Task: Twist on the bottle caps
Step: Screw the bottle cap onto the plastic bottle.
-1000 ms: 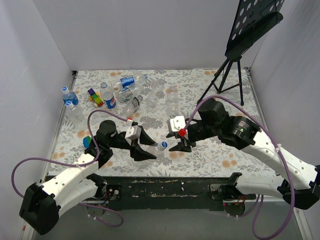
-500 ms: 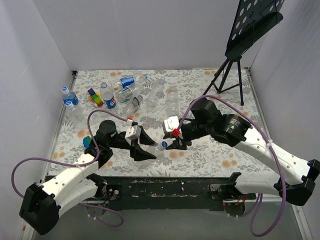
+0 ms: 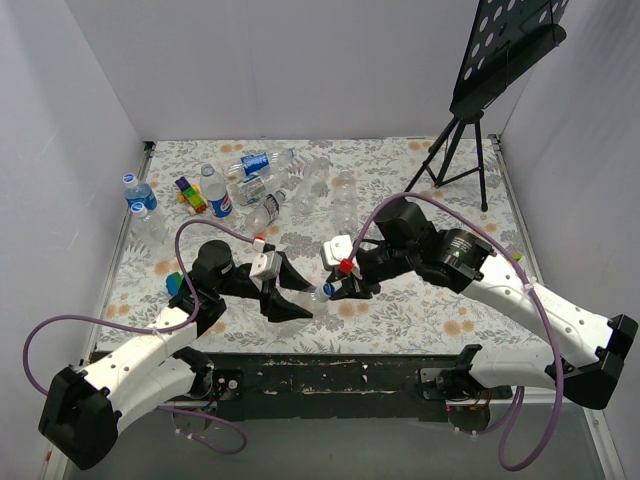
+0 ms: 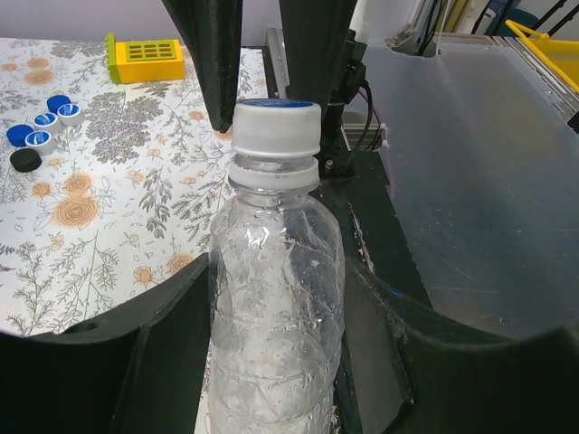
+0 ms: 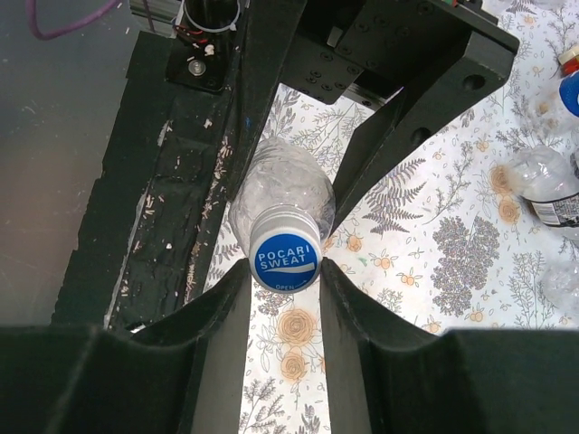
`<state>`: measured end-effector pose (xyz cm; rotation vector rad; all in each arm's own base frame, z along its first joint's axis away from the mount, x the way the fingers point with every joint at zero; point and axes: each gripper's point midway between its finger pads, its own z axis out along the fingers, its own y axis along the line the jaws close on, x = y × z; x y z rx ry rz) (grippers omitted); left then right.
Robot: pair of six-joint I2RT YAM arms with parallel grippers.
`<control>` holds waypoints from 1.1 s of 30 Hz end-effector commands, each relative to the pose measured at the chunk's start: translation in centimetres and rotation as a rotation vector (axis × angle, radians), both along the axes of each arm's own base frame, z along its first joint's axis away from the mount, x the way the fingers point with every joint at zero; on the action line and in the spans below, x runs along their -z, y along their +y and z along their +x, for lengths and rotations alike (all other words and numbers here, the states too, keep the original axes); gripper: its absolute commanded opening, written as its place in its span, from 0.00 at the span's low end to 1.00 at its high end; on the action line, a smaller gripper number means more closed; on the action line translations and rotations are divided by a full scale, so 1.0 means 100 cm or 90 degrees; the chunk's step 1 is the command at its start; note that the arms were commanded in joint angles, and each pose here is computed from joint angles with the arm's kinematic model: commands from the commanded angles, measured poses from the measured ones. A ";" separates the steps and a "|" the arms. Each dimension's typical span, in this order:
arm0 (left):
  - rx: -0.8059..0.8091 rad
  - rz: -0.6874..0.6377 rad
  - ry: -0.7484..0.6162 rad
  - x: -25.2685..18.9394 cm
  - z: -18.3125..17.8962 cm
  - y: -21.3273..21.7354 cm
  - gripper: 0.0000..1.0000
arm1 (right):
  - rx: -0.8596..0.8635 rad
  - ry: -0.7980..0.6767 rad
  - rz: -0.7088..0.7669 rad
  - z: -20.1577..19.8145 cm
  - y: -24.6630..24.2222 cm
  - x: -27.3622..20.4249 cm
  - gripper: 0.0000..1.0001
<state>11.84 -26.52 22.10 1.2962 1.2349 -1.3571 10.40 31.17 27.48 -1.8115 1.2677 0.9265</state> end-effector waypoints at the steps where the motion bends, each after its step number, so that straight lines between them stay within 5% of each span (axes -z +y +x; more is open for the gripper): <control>1: -0.012 -0.010 -0.024 -0.007 0.006 0.000 0.00 | -0.007 0.006 0.026 -0.001 0.007 -0.005 0.36; 12: -0.165 -0.002 -0.135 -0.017 0.063 -0.004 0.00 | 0.178 0.093 -0.018 0.036 0.016 0.022 0.09; 23: -0.368 -0.029 -0.323 -0.047 0.142 0.001 0.00 | 0.555 0.300 0.040 0.126 0.011 0.032 0.10; 30: -0.415 -0.002 -0.348 -0.025 0.165 0.002 0.00 | 0.601 0.358 0.050 0.145 0.017 0.031 0.11; 33: -0.414 0.016 -0.333 -0.015 0.167 0.001 0.00 | 0.591 0.360 0.051 0.146 0.021 0.026 0.27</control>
